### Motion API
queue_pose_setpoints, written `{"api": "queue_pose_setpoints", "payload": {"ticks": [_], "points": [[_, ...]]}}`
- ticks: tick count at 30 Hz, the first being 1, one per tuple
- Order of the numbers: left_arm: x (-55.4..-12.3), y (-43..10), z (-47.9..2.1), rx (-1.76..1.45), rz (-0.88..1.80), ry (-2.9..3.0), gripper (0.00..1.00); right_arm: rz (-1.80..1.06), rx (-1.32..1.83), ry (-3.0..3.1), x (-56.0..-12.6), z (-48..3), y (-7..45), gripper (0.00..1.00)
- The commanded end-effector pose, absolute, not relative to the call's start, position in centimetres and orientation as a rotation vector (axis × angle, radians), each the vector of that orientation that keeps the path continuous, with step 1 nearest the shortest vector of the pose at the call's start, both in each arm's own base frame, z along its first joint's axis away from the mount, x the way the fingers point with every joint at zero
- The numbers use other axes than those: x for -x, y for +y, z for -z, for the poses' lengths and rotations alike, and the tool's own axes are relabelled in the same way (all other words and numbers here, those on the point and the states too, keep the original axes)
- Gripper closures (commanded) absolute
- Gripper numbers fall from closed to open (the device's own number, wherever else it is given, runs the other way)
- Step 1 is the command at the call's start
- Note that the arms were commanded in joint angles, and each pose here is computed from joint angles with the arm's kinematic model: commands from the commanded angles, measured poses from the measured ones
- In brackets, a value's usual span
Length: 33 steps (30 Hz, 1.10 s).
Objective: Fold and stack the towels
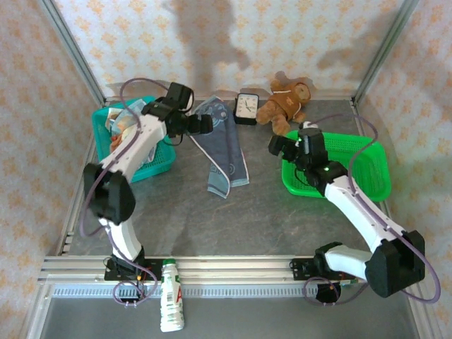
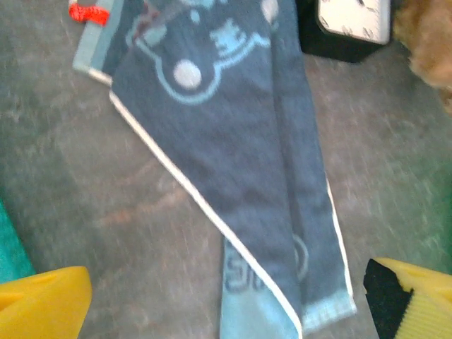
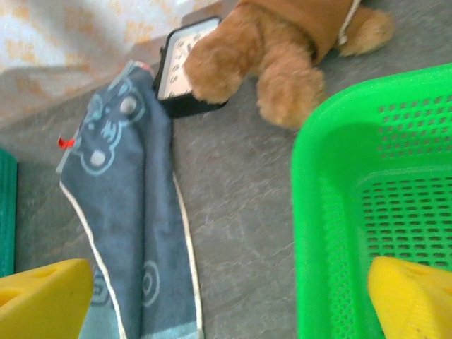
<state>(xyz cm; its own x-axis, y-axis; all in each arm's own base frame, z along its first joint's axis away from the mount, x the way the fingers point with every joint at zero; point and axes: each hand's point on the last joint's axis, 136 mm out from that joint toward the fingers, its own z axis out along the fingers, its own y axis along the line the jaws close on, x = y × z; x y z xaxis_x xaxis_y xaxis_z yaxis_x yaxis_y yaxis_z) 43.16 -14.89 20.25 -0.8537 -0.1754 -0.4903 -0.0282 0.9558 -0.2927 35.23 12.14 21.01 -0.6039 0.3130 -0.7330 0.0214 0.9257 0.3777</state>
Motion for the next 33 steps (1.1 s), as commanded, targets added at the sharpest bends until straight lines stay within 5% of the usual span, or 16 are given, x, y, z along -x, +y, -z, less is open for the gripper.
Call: {"api": "queue_pose_setpoints", "payload": {"ticks": [1, 4, 10, 16, 24, 33], "points": [[-41.0, -15.1, -19.7, 0.232, 0.382, 2.533, 0.00, -0.379, -0.187, 2.235, -35.3, -20.2, 13.5, 0.11], [-37.6, -15.4, -17.9, 0.263, 0.349, 2.549, 0.01, -0.425, -0.182, 2.316, -35.1, -17.9, 15.3, 0.29], [-33.2, -18.5, -13.8, 0.200, 0.244, 2.590, 0.17, -0.417, -0.122, 2.404, -34.2, -14.4, 18.4, 0.33], [-30.2, -22.1, -9.4, -0.005, 0.138, 2.688, 0.55, -0.407, -0.156, 2.427, -34.2, -13.2, 18.5, 0.30], [-29.4, -25.9, -6.3, -0.318, 0.029, 2.721, 0.65, -0.380, -0.166, 2.433, -33.9, -12.9, 18.0, 0.29], [-29.8, -26.8, -4.0, -0.453, -0.042, 2.762, 0.65, -0.359, -0.185, 2.429, -33.6, -13.0, 17.4, 0.28]]}}
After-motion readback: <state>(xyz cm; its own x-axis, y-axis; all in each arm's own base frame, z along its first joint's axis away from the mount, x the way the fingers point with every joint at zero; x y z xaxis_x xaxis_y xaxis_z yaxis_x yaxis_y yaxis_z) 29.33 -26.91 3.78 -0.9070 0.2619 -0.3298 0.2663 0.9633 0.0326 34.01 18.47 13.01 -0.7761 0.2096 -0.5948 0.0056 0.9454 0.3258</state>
